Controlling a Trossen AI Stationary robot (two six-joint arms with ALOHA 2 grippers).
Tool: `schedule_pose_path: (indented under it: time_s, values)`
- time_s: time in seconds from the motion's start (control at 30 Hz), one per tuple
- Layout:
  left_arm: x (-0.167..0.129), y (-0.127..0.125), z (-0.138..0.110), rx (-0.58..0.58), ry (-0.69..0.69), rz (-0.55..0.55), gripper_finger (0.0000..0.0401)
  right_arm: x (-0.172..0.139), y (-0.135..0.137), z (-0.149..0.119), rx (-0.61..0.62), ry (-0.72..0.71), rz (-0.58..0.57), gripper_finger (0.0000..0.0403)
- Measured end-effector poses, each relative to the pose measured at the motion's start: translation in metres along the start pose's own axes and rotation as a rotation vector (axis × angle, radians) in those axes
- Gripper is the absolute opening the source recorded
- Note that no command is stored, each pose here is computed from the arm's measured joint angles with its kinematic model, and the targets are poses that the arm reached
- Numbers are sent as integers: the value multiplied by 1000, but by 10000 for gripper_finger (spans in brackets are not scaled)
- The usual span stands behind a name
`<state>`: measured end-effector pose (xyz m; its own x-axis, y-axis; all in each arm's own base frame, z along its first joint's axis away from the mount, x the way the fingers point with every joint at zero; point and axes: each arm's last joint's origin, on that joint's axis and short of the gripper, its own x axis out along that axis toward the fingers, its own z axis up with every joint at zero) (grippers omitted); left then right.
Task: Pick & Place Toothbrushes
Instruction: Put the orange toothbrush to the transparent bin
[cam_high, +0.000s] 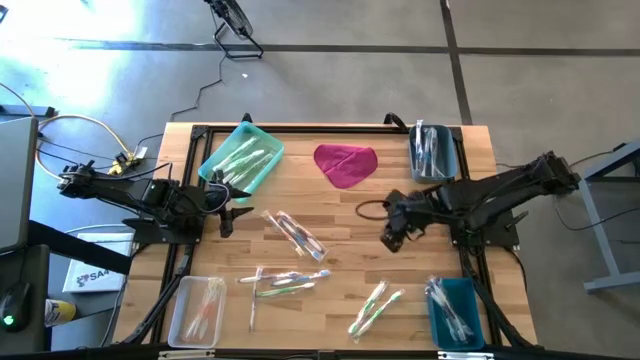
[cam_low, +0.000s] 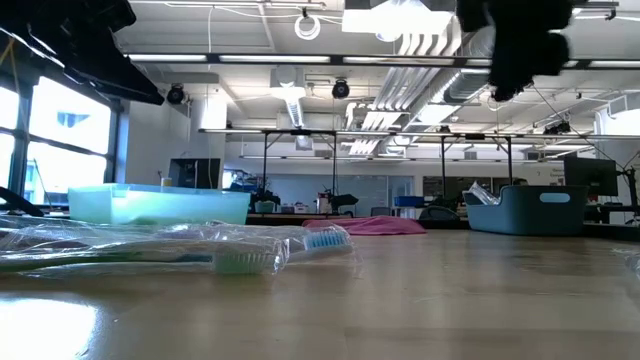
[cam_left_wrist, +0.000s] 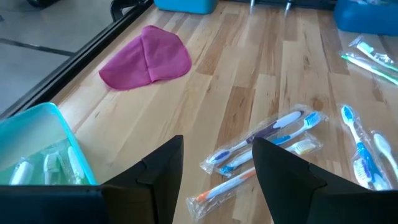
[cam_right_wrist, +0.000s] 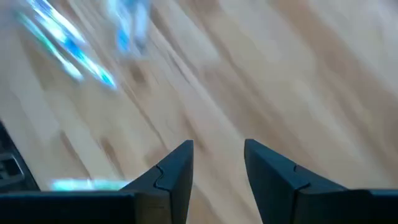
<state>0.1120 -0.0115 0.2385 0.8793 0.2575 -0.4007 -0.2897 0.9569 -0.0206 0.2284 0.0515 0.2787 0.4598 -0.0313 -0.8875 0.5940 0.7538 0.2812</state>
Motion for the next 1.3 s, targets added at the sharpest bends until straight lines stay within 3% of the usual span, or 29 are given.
schedule_pose_path:
  time_s: [0.3,0.5,0.67,1.03,1.3]
  values:
    - [0,0,0,-47,0,0,187,1,8,52,-199,-342,189,136]
    - [0,0,0,-47,1,0,187,10,8,77,-304,-467,212,136]
    - [0,0,0,-47,1,0,187,31,4,94,-361,-509,157,136]
    - [0,0,0,-119,-2,-1,187,97,-8,114,-327,-444,68,136]
    - [0,0,0,-120,-3,-1,187,130,0,126,-325,-529,151,136]
